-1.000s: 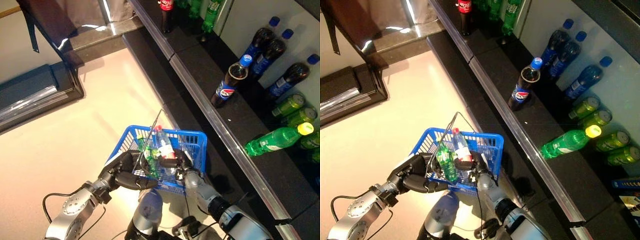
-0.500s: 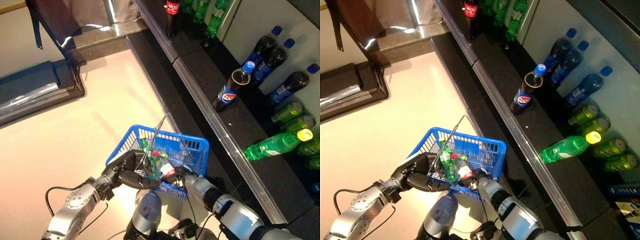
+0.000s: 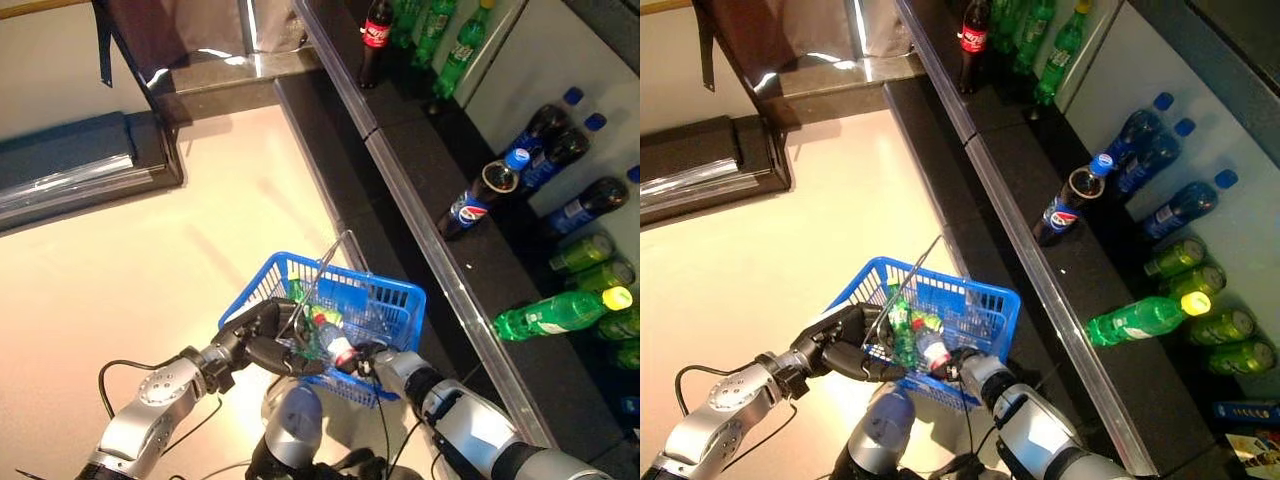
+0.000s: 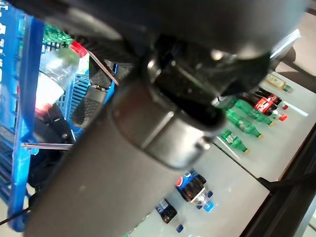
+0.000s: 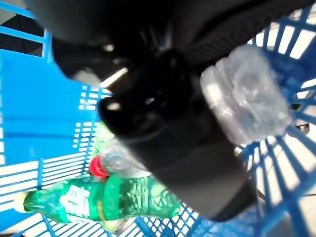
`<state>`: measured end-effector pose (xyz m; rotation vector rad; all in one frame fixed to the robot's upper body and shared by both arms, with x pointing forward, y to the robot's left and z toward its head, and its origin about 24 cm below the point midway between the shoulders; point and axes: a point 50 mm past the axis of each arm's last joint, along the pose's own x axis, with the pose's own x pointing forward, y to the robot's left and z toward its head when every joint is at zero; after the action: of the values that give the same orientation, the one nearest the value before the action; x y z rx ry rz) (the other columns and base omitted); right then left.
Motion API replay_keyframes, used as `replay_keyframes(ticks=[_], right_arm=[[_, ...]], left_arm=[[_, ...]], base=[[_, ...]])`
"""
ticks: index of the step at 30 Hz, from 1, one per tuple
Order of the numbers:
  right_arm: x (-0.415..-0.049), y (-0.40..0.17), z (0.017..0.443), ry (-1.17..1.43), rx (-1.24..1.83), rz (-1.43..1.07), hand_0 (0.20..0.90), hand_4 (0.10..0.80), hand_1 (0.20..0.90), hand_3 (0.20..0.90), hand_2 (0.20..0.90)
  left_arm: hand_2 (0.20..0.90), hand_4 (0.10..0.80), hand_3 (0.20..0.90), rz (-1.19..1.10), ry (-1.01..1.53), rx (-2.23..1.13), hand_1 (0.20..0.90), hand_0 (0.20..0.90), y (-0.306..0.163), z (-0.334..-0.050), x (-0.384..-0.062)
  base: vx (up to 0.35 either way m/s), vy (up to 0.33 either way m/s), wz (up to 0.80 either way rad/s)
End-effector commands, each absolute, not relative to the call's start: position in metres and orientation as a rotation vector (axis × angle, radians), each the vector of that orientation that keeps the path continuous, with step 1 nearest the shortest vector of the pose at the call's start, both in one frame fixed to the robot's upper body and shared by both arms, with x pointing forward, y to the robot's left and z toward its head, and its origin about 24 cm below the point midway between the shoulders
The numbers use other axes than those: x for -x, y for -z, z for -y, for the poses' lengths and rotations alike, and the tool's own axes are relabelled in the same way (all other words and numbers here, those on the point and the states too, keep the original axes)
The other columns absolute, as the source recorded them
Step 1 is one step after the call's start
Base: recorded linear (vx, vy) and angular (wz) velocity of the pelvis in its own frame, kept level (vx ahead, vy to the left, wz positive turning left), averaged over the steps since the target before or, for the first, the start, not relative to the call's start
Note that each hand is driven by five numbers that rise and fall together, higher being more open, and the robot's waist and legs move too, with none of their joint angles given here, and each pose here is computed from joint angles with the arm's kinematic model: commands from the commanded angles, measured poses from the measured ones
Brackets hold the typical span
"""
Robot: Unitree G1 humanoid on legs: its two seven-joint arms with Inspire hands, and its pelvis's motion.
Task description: Pick up the drink and place into the basket.
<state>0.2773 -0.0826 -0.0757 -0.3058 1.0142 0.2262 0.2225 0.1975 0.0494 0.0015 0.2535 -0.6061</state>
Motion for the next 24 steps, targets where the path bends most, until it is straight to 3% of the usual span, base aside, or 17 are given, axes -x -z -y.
replay_keyframes(ticks=[1, 10, 13, 20, 21, 24], right_arm=[[-0.234, 0.109, 0.087, -0.191, 0.18, -1.169, 0.9, 0.8, 0.9, 0.9, 0.9], [-0.265, 0.086, 0.084, -0.131, 0.104, -0.967, 0.9, 0.8, 0.9, 0.9, 0.9], [-0.286, 0.053, 0.075, -0.134, 0.077, -0.777, 0.9, 0.8, 0.9, 0.9, 0.9], [-0.286, 0.024, 0.07, -0.178, 0.082, -0.617, 0.9, 0.8, 0.9, 0.9, 0.9], [-0.289, -0.002, 0.07, -0.18, 0.025, -0.451, 0.9, 0.8, 0.9, 0.9, 0.9], [-0.288, -0.014, 0.071, -0.188, 0.012, -0.374, 0.9, 0.8, 0.9, 0.9, 0.9]], left_arm=[[0.3, 0.1, 0.2, 0.641, 0.89, 0.296, 0.3, 0.3, -0.2, -0.154, -0.211], [0.3, 0.1, 0.2, 0.62, 0.856, 0.267, 0.3, 0.3, -0.197, -0.164, -0.217], [0.3, 0.1, 0.2, 0.608, 0.799, 0.254, 0.3, 0.3, -0.188, -0.177, -0.22], [0.3, 0.1, 0.2, 0.594, 0.715, 0.232, 0.3, 0.3, -0.173, -0.186, -0.219], [0.3, 0.1, 0.2, 0.562, 0.652, 0.24, 0.3, 0.3, -0.16, -0.191, -0.219], [0.3, 0.1, 0.2, 0.522, 0.601, 0.277, 0.3, 0.3, -0.149, -0.197, -0.221]], base=[[0.0, 0.0, 0.0], [0.006, -0.019, 0.02], [-0.044, -0.003, -0.05], [-0.042, 0.011, -0.13], [-0.04, 0.0, -0.37], [-0.024, 0.005, -0.23]])
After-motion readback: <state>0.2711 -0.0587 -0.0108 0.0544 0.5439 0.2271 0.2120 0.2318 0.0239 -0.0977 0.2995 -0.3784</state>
